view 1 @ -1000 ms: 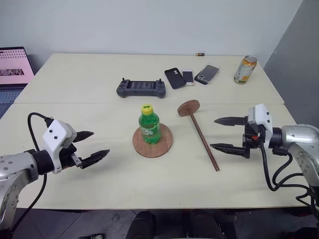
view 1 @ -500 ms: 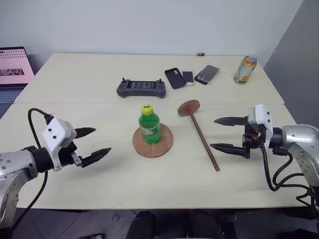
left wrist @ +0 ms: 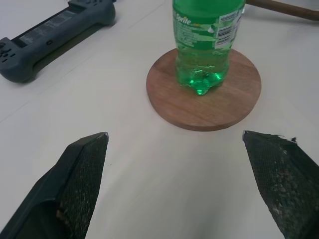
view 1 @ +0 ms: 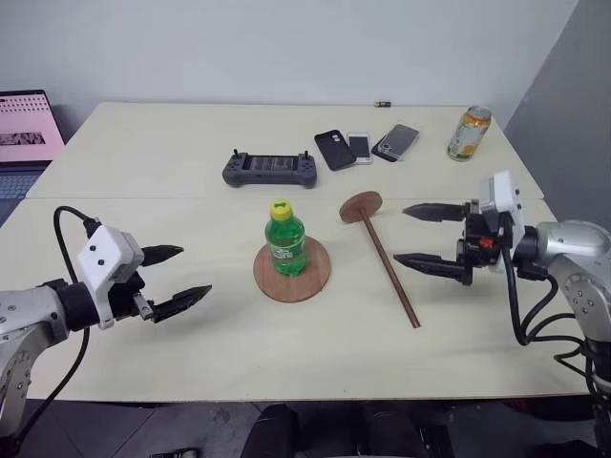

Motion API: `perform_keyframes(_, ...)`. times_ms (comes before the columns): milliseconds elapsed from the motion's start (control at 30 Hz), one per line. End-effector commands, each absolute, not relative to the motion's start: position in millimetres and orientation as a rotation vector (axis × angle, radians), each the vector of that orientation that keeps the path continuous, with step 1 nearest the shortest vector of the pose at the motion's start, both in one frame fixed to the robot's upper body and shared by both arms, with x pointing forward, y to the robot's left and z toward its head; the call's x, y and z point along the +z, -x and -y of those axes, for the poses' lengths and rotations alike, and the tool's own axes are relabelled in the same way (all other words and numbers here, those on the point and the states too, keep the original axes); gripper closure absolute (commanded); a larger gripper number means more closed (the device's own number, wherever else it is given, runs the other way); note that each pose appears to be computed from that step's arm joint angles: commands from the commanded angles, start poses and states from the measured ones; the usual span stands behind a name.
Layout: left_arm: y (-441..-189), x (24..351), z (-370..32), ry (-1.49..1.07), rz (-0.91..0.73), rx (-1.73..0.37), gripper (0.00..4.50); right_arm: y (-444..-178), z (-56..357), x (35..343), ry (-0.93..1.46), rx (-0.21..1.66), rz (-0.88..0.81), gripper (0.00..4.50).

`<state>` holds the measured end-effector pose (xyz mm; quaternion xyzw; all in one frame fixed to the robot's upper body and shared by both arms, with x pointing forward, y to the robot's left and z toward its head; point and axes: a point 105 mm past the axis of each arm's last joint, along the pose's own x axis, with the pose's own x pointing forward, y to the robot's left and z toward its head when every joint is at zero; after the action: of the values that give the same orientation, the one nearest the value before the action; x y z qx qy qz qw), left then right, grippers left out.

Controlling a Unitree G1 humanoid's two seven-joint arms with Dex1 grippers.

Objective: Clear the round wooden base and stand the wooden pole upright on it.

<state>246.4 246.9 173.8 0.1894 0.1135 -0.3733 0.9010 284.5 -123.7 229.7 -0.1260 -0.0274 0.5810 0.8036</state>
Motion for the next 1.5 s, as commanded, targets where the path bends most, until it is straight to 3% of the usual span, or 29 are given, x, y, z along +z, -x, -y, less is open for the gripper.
perform_keyframes(33,-241.5,183.0,-239.1,-0.425,-0.220,-0.821,0.00,-274.0,97.7,255.0,0.259,1.316,0.179,0.05)
perform_keyframes(133,-244.4,183.7,-237.0,-0.433,-0.211,-0.825,0.00,-272.8,79.6,256.1,0.235,1.356,0.191,0.05)
perform_keyframes(400,-249.4,185.3,-228.0,-0.440,-0.192,-0.850,0.00,-312.7,16.6,238.4,0.225,1.250,0.164,0.05)
perform_keyframes(1200,-247.8,181.7,-225.0,-0.457,-0.195,-0.860,0.00,-327.9,-32.4,219.3,0.091,1.275,0.071,0.05)
perform_keyframes(1300,-248.2,182.0,-223.6,-0.457,-0.189,-0.864,0.00,-326.7,-34.5,220.1,0.073,1.282,0.072,0.54)
perform_keyframes(1500,-249.2,184.0,-221.9,-0.452,-0.173,-0.866,0.00,-323.5,-36.0,219.9,0.079,1.304,0.068,2.04)
